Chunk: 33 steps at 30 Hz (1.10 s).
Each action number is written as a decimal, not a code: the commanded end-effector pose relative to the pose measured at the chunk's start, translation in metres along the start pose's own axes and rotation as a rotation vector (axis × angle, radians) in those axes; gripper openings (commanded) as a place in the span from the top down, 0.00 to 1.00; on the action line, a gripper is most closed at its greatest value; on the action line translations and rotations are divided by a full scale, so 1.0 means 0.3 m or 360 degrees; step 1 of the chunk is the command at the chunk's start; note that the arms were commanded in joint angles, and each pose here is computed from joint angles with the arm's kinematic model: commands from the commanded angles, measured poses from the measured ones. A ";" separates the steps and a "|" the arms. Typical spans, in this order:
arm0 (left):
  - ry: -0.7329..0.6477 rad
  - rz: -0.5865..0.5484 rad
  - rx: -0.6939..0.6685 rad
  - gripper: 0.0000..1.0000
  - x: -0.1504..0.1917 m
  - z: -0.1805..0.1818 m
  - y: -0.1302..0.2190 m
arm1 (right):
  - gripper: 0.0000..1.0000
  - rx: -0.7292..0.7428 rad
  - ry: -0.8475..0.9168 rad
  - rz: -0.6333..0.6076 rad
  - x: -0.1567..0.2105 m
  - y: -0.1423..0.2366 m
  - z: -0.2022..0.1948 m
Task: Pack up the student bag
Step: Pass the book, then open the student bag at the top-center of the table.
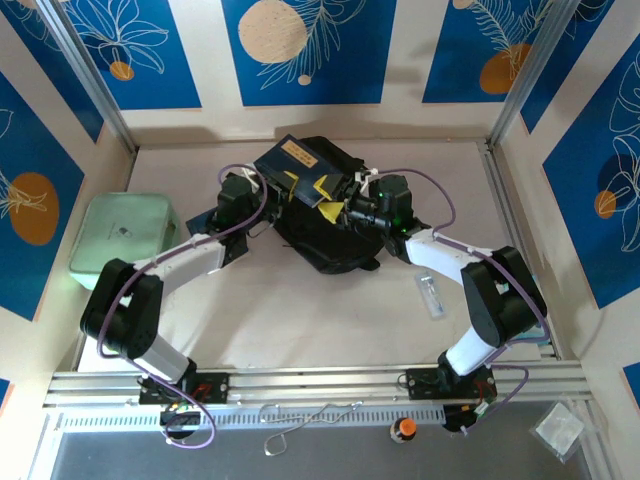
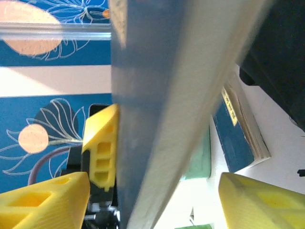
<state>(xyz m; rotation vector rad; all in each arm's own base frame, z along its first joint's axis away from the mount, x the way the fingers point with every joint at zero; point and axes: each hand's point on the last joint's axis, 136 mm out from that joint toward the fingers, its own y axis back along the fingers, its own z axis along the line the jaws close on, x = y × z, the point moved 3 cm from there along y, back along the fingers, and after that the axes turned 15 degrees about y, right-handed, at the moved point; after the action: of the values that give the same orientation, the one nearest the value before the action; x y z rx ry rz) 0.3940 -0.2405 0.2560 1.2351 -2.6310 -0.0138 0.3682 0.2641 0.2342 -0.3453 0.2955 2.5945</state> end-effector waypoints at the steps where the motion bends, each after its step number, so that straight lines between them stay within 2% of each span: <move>1: 0.0023 0.0132 0.0142 1.00 0.048 -0.045 -0.003 | 0.34 0.0095 0.0028 -0.0052 -0.045 -0.018 -0.035; 5: 0.0041 0.0189 0.0121 1.00 0.058 -0.017 -0.005 | 0.46 0.0048 0.0081 -0.0053 -0.073 -0.035 -0.025; 8: 0.0010 0.0188 0.0074 1.00 0.058 0.012 0.006 | 0.63 0.0038 0.0111 -0.0029 -0.079 -0.040 -0.020; 10: -0.0048 0.0184 0.0002 0.97 0.057 0.041 0.012 | 0.81 0.0039 0.0147 -0.0025 -0.075 -0.030 -0.021; 12: -0.0210 0.0248 -0.0129 0.92 0.077 0.058 0.011 | 0.94 0.0038 0.0233 -0.0041 -0.068 -0.008 -0.015; 13: -0.0314 0.0278 -0.0240 0.87 0.088 0.074 0.016 | 0.96 0.0053 0.0288 -0.0056 -0.070 0.012 -0.010; 14: -0.0399 0.0286 -0.0333 0.81 0.095 0.092 0.025 | 0.96 0.0087 0.0329 -0.0068 -0.073 0.031 -0.010; 18: -0.0759 0.0326 -0.0564 0.47 0.108 0.131 0.085 | 1.00 0.0305 0.0481 -0.0089 -0.098 0.135 -0.037; 21: -0.1007 0.0363 -0.0709 0.33 0.113 0.155 0.117 | 1.00 0.0403 0.0518 -0.0128 -0.129 0.225 -0.063; 26: -0.1344 0.0552 -0.0802 0.26 0.185 0.187 0.103 | 1.00 0.0574 0.0485 -0.0220 -0.174 0.383 -0.127; 33: -0.1592 0.0846 -0.0758 0.22 0.351 0.259 -0.003 | 1.00 0.0767 0.0430 -0.0367 -0.215 0.573 -0.165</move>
<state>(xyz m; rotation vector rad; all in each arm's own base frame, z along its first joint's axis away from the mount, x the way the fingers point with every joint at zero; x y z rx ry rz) 0.3184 -0.3128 0.2129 0.5144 -3.2418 -1.2675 0.3555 0.0885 0.2293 -0.5005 0.8484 2.1893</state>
